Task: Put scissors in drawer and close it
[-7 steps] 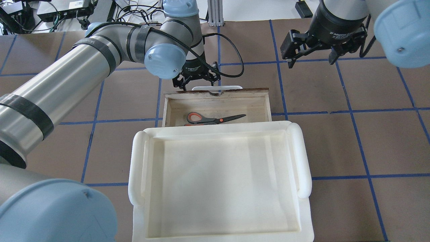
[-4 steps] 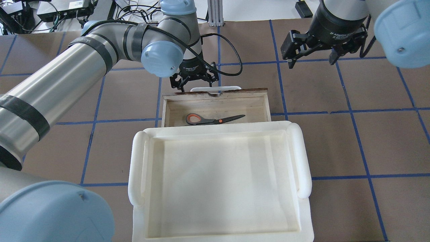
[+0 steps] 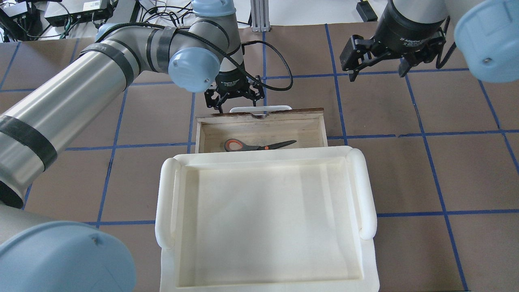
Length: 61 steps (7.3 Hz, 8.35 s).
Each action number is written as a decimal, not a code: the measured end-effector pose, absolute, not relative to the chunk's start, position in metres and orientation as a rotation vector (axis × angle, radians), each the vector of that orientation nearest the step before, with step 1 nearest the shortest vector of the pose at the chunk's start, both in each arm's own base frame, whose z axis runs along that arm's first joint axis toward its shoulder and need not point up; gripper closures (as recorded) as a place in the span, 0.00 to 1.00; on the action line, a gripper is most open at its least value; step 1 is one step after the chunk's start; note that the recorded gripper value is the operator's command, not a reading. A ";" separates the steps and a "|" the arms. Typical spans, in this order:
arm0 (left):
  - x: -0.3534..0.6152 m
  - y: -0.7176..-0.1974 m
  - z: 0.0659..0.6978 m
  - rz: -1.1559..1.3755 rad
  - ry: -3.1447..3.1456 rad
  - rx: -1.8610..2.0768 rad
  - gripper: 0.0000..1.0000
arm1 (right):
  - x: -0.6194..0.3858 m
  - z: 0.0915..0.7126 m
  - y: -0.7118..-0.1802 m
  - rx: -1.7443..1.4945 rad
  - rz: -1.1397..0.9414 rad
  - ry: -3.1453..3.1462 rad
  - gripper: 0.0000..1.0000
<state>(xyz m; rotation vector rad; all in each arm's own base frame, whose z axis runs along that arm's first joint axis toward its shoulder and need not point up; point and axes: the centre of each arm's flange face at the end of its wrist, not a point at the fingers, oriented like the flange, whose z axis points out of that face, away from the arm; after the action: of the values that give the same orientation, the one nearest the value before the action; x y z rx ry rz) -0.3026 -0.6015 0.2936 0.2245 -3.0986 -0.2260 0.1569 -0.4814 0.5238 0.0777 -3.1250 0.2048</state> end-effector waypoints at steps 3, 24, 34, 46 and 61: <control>-0.301 -0.596 0.293 -0.289 -3.101 0.229 0.00 | 0.157 0.525 -0.481 0.078 0.208 -3.126 0.00; -0.307 -0.568 0.278 -0.540 -3.130 0.281 0.00 | 0.157 0.524 -0.480 0.092 0.200 -3.126 0.00; -0.314 -0.539 0.273 -0.693 -3.145 0.326 0.00 | 0.159 0.524 -0.480 0.098 0.197 -3.131 0.00; -0.316 -0.516 0.269 -0.867 -3.134 0.433 0.00 | 0.159 0.524 -0.480 0.098 0.197 -3.134 0.00; -0.207 -0.614 0.415 -0.135 -3.096 0.191 0.00 | 0.160 0.524 -0.479 0.102 0.196 -3.135 0.00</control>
<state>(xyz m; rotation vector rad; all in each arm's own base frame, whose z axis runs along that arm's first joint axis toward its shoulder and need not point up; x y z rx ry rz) -0.2070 -0.6138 0.4153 0.1910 -3.0956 -0.1348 0.1600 -0.4793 0.5236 0.1018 -3.1350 0.1962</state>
